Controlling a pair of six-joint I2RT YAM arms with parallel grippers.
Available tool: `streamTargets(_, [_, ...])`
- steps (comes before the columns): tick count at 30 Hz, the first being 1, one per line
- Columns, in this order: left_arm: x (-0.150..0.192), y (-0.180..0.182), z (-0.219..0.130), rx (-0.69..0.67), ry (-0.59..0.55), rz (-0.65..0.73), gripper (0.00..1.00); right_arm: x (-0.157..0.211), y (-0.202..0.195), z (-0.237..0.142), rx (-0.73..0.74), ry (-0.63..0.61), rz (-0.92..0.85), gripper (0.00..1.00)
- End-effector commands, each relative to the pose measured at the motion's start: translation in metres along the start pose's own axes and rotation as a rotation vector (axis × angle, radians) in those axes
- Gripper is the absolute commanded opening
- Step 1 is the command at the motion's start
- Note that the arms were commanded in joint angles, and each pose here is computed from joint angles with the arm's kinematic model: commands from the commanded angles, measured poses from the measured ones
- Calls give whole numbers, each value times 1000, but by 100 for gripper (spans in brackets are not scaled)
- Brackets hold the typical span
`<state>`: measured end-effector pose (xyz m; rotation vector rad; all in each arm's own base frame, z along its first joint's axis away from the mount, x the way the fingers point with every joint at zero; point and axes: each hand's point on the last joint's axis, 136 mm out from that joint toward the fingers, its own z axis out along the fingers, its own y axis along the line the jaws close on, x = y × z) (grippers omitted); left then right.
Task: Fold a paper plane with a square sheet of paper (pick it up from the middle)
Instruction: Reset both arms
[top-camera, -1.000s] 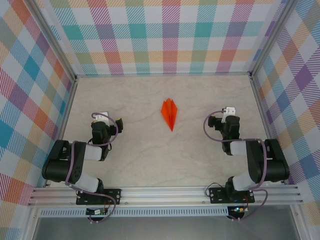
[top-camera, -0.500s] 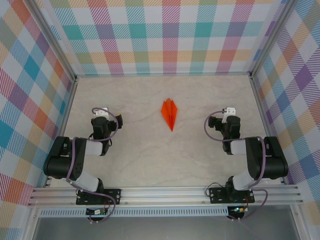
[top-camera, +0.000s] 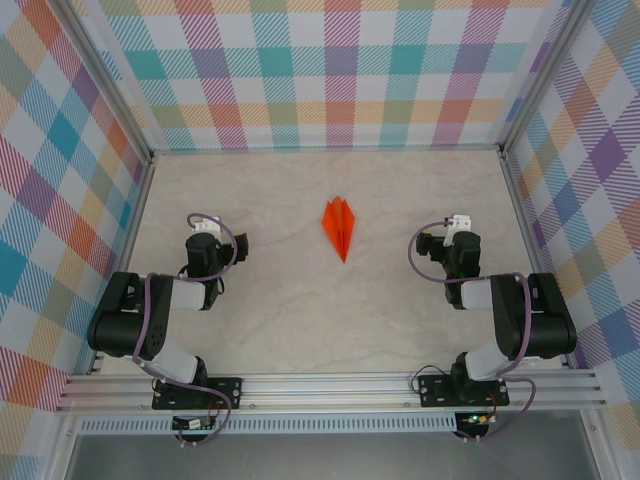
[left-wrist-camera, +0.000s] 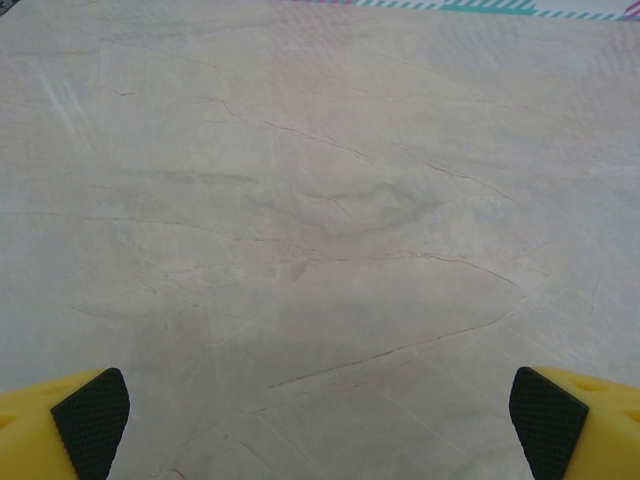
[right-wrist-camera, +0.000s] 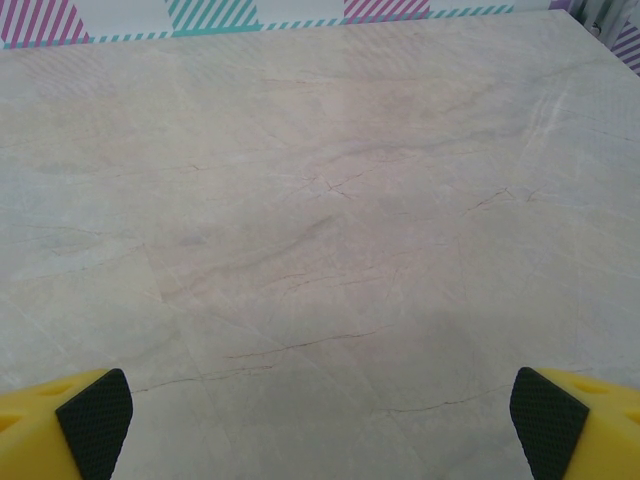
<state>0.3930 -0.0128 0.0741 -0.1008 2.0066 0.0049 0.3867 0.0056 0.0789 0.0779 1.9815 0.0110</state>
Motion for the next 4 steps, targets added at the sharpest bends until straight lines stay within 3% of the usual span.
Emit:
streamTargets(1, [-6, 1, 4, 7, -6, 7, 100, -15, 2, 3, -15, -36, 8, 100])
streamTargets(4, [-6, 0, 4, 10, -10, 6, 100, -15, 2, 3, -15, -38, 9, 100])
